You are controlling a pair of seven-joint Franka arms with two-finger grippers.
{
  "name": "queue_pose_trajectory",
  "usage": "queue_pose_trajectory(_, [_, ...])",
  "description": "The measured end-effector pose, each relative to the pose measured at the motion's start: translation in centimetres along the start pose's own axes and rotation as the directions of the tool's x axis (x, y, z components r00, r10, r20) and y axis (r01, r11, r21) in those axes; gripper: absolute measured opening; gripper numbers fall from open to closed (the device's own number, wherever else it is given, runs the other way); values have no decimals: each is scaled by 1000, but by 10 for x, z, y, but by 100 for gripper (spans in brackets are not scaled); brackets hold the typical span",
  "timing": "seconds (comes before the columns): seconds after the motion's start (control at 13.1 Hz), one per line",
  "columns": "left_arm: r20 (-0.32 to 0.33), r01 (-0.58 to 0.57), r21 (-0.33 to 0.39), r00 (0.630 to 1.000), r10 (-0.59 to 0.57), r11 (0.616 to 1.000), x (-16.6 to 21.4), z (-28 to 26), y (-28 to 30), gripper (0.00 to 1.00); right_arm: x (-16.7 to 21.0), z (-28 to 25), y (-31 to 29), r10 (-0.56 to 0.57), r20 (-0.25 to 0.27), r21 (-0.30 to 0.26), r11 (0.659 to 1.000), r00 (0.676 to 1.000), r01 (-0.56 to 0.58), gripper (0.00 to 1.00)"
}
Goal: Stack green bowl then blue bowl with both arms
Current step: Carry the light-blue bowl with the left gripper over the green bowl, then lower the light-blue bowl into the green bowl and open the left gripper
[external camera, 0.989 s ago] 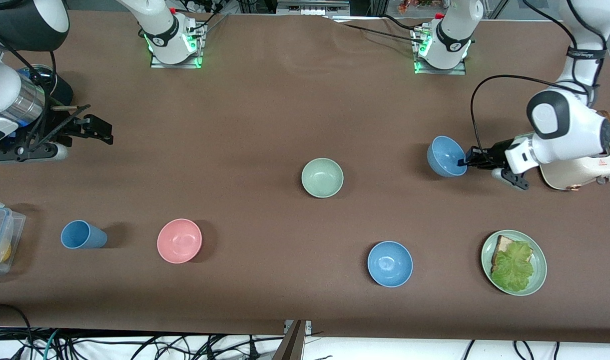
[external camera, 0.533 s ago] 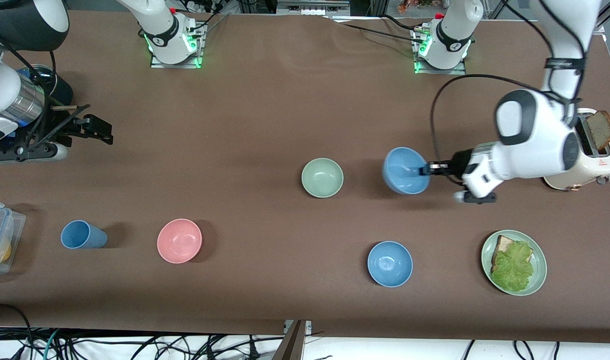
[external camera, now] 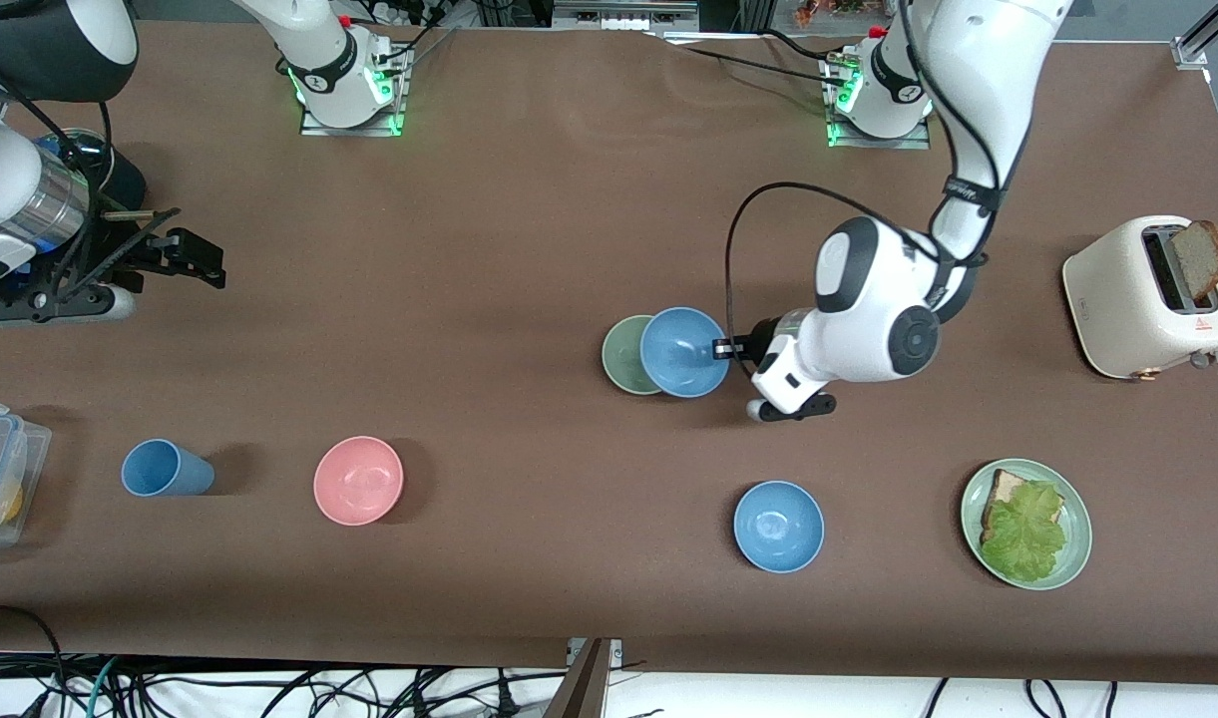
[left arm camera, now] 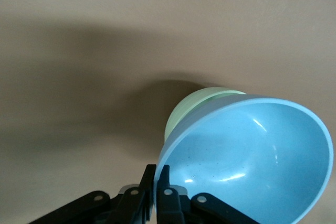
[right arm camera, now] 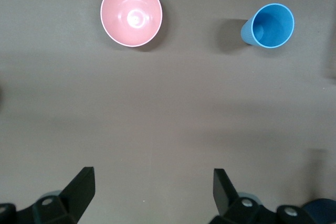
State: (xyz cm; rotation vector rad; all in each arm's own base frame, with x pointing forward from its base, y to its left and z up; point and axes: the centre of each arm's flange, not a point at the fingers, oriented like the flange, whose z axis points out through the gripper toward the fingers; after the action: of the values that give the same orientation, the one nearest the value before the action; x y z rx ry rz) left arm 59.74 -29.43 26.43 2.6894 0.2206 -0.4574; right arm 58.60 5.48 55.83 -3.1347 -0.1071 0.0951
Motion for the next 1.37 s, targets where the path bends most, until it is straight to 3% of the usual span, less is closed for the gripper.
queue_pose_trajectory(0.23, [25,-10,25,1000,9,1000,-9,30,14,5,0,0,0,0,0,0,1000,1000,0,100])
queue_pose_trajectory(0.68, [24,-34,76,999,32,997,-19,41,26,5,0,0,0,0,0,0,1000,1000,0,100])
queue_pose_trajectory(0.84, [22,-31,76,999,30,997,-19,41,28,22,0,0,0,0,0,0,1000,1000,0,100])
queue_pose_trajectory(1.14, [-3,-8,69,1000,8,998,-9,25,23,66,0,0,0,0,0,-1,1000,1000,0,100])
queue_pose_trajectory(1.37, [-20,46,44,999,-46,998,5,-51,-6,99,0,0,0,0,1,-1,1000,1000,0,100])
